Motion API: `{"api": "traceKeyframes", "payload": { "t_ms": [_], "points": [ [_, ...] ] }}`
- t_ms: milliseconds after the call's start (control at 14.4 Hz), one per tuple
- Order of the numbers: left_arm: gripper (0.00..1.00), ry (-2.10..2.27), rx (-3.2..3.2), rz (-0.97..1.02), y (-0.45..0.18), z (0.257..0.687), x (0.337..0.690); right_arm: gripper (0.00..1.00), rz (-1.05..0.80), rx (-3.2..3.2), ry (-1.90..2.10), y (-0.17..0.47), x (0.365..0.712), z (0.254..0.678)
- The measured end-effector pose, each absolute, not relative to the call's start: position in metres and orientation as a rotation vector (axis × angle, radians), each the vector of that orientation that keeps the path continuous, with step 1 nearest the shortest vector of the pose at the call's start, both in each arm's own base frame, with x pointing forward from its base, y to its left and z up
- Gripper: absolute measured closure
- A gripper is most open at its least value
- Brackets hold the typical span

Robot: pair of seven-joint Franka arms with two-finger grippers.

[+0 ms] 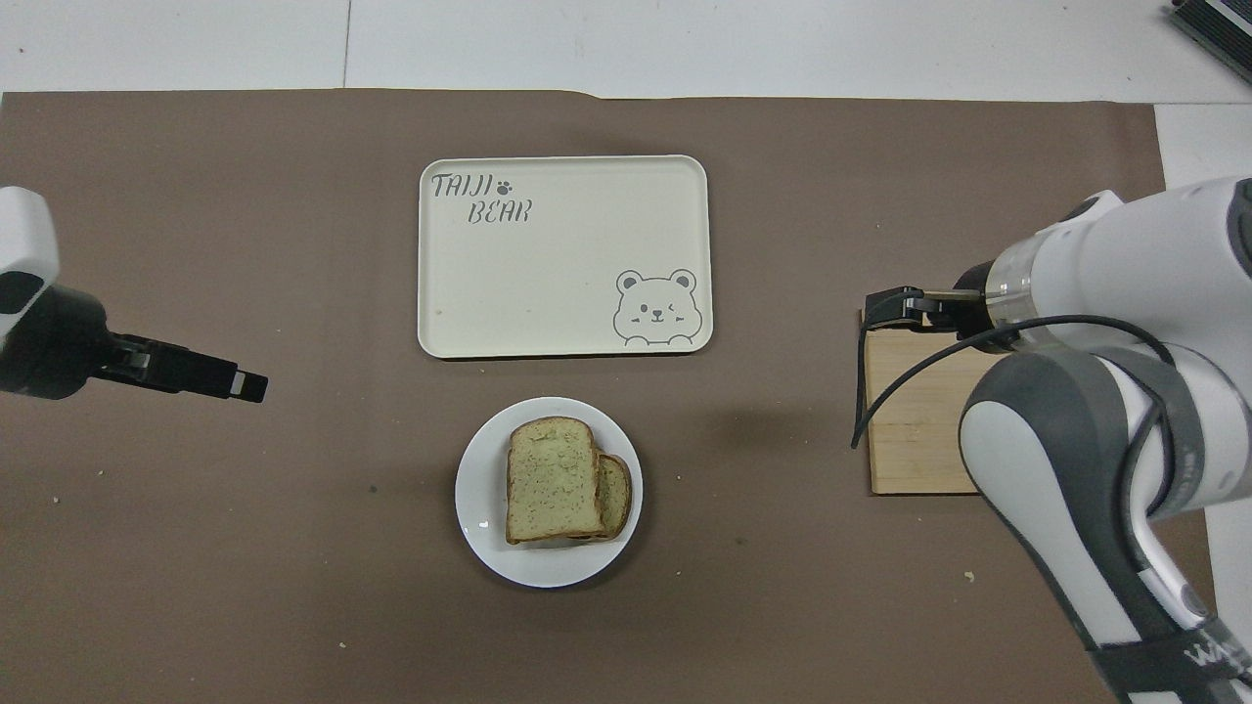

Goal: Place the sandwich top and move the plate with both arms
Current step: 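Withdraw the right gripper to the board while the left gripper reaches the plate, then grip the white plate rim with the left gripper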

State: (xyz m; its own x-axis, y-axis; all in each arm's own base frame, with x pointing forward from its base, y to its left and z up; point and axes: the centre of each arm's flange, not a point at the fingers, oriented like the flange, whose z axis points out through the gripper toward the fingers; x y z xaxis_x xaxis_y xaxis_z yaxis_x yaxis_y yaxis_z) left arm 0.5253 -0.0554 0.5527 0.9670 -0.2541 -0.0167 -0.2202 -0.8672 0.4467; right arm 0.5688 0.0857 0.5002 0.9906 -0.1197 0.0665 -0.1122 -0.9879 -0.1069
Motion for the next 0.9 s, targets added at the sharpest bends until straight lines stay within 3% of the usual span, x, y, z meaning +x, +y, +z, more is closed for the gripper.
{"api": "traceKeyframes", "payload": {
  "t_ms": [418, 905],
  "points": [
    [0.00, -0.273, 2.436, -0.074, -0.078, 0.451, 0.492, 0.00, -0.061, -3.038, 0.198, 0.046, 0.562, 0.511],
    [0.00, -0.273, 2.269, 0.015, -0.099, 0.352, 0.449, 0.00, -0.027, -3.100, 0.193, 0.016, 0.541, 0.565]
  ]
}}
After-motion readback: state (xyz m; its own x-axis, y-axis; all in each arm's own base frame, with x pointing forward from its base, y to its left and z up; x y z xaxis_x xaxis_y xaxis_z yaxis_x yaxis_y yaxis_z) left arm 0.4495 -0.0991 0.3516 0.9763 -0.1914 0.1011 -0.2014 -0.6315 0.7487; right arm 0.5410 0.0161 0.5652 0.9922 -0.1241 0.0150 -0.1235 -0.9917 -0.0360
